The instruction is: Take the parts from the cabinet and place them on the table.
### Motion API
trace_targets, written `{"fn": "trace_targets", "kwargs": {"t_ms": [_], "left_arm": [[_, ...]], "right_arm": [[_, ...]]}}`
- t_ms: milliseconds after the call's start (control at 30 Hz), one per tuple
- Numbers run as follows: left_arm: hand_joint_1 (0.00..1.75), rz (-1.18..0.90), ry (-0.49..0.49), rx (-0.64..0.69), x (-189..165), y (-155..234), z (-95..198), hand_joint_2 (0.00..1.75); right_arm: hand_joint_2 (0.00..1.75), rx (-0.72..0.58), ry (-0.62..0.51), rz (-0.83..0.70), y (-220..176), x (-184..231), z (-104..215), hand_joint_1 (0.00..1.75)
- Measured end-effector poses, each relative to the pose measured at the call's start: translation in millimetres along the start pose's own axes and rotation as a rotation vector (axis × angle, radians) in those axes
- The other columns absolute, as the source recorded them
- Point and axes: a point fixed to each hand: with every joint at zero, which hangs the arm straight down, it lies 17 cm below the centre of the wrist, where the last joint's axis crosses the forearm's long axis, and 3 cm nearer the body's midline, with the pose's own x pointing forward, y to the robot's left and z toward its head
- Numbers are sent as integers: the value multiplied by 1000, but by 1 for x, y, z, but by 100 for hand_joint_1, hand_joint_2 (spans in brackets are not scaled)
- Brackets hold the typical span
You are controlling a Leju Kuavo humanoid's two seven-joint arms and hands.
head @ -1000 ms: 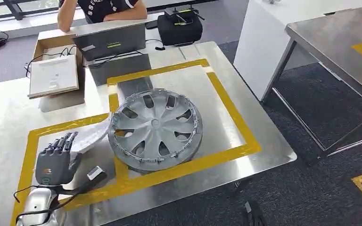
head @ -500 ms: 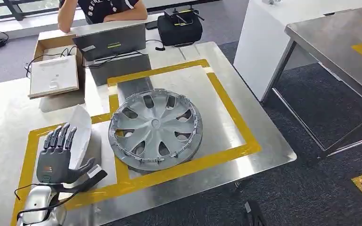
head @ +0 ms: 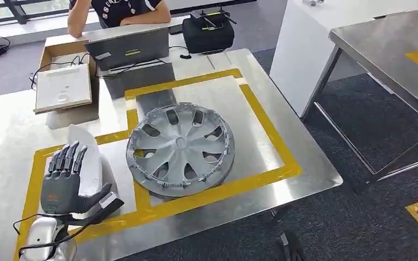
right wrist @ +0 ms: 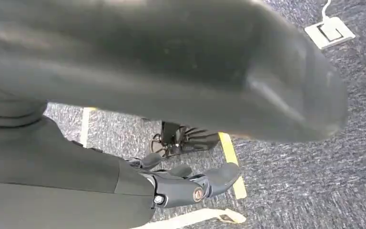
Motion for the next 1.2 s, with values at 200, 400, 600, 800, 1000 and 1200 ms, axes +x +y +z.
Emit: {"fn": "trace_targets", "kwargs": {"t_ms": [200, 400, 600, 800, 1000, 1200], "left_arm": [[0, -1, -11, 23, 6, 8, -4, 0], [0, 7, -7, 11, 10, 2, 4, 0], [0, -16, -4, 35, 13, 12, -2, 0], [0, -30, 2, 31, 14, 11, 2, 0], [0, -35, 22, 22, 13, 7, 14, 0], [0, -32, 36, 15, 10, 4, 29, 0]], "right_arm": [[0, 2, -1, -3, 2, 0, 0, 0], [0, -3, -1, -8, 0, 1, 0, 0], [0, -5, -4, -19, 0, 3, -1, 0], [0, -4, 3, -17, 0, 2, -1, 0], [0, -4, 30, 10, 0, -5, 0, 0], [0, -7, 32, 24, -6, -9, 2, 0]]}}
